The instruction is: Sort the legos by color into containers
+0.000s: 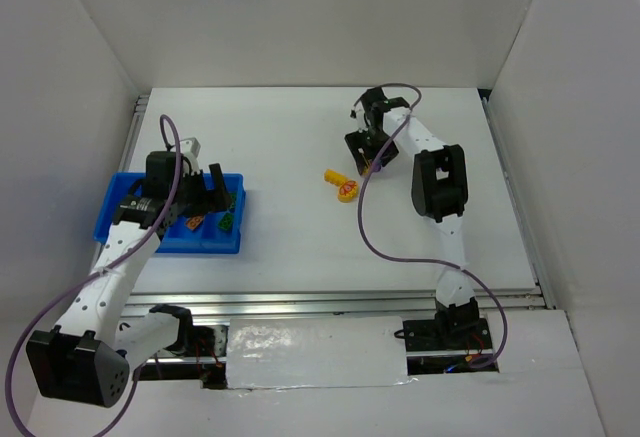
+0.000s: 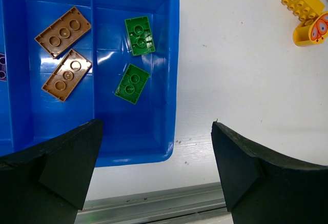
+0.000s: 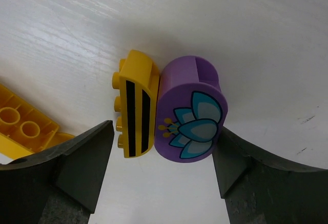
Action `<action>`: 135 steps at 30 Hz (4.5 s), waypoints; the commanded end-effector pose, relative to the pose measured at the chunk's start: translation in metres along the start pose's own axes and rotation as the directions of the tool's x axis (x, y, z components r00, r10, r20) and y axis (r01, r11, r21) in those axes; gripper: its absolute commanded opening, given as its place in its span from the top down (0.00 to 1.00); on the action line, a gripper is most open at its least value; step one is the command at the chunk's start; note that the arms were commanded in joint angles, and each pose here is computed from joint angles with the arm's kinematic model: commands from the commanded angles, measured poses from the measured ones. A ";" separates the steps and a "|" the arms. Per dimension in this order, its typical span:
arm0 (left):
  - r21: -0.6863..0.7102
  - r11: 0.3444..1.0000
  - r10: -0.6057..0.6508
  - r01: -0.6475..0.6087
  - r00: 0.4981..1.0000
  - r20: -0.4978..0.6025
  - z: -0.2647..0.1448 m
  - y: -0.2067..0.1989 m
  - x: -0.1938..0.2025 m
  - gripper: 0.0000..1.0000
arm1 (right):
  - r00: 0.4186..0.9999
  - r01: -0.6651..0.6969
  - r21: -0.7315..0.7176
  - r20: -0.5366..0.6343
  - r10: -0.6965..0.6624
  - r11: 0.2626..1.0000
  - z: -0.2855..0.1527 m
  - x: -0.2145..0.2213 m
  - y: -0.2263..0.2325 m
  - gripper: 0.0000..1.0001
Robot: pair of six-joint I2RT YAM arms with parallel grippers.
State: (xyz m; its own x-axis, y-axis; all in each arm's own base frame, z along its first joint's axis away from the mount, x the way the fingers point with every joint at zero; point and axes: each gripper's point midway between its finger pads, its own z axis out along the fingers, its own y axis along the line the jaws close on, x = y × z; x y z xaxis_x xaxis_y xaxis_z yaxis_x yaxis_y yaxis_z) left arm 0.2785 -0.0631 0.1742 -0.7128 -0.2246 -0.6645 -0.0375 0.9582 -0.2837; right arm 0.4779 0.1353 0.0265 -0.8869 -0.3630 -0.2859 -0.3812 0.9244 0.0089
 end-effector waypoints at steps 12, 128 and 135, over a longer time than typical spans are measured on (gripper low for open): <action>0.047 0.998 0.031 -0.033 0.998 0.056 -0.006 -0.013 -0.022 0.00 | 0.995 -0.016 0.084 0.098 0.008 0.996 -0.020 -0.022 -0.009 0.86; 0.878 0.198 0.140 -0.436 0.899 0.415 -0.199 -0.191 -0.048 1.00 | 0.670 0.704 -0.692 0.722 0.173 0.160 -0.414 0.091 0.338 0.65; 0.872 0.224 0.130 -0.435 0.900 0.415 -0.196 -0.191 -0.052 1.00 | 0.688 0.689 -0.708 0.706 0.170 0.153 -0.408 0.088 0.341 0.97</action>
State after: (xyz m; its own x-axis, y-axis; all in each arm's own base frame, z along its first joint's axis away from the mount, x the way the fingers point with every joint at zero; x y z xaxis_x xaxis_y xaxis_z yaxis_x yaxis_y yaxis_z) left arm 0.1800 -0.1998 0.3804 -0.4624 -0.1295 -0.8772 0.8687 0.1318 -0.4774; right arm 0.1758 0.3677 0.3839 -0.5059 -0.0111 -0.8625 -0.8561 -0.1164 0.5036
